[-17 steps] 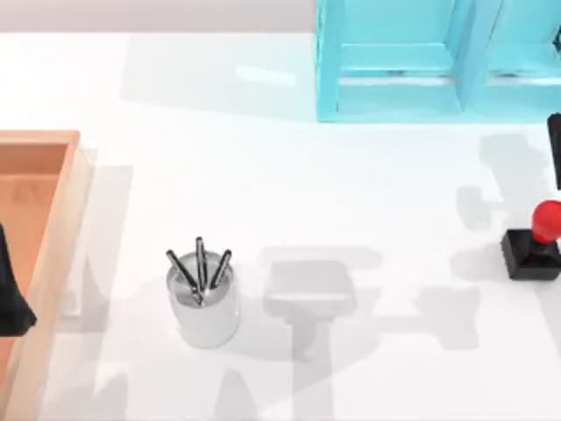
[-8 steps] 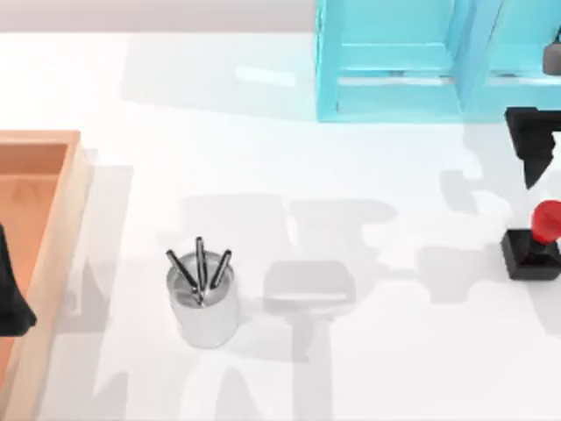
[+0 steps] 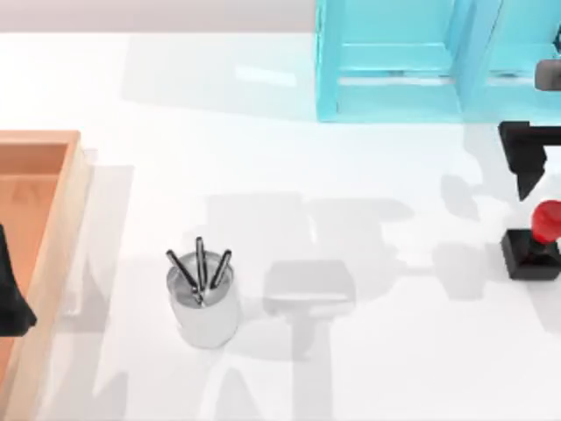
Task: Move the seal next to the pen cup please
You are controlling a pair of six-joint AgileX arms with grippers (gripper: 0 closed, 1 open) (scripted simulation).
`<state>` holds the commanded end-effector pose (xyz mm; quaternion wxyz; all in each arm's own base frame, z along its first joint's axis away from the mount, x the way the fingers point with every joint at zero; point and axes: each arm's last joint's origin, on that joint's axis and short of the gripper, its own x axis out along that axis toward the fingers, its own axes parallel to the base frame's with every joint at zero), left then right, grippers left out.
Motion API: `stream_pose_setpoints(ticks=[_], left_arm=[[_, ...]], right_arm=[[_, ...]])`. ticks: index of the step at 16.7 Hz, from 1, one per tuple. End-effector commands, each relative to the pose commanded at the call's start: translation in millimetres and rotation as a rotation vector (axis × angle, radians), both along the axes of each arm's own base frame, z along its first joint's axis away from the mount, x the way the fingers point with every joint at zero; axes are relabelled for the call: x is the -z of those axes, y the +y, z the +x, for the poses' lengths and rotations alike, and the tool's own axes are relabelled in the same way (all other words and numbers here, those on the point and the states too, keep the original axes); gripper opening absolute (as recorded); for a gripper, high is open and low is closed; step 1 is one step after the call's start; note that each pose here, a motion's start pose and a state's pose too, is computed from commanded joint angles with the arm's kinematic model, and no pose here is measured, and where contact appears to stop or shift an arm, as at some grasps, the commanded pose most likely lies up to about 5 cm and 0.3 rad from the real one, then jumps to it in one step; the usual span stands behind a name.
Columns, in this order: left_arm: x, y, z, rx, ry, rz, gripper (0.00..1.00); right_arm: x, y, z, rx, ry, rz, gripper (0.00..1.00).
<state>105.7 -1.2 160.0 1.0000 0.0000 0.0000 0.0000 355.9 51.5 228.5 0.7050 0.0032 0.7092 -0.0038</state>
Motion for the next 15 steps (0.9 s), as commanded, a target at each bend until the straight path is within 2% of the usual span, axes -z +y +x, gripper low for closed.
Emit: stream_pose_setpoints(ticks=[6,12,15], left_arm=[[0,0,0,0.000,0.000,0.000,1.00],[0,0,0,0.000,0.000,0.000,1.00],[0,0,0,0.000,0.000,0.000,1.00]], right_arm=[[69,1,0,0.000,-0.012,0.002,1.00],[78,1,-2,0.000,-0.006,0.001,1.00],[78,1,-2,0.000,-0.006,0.001,0.77]])
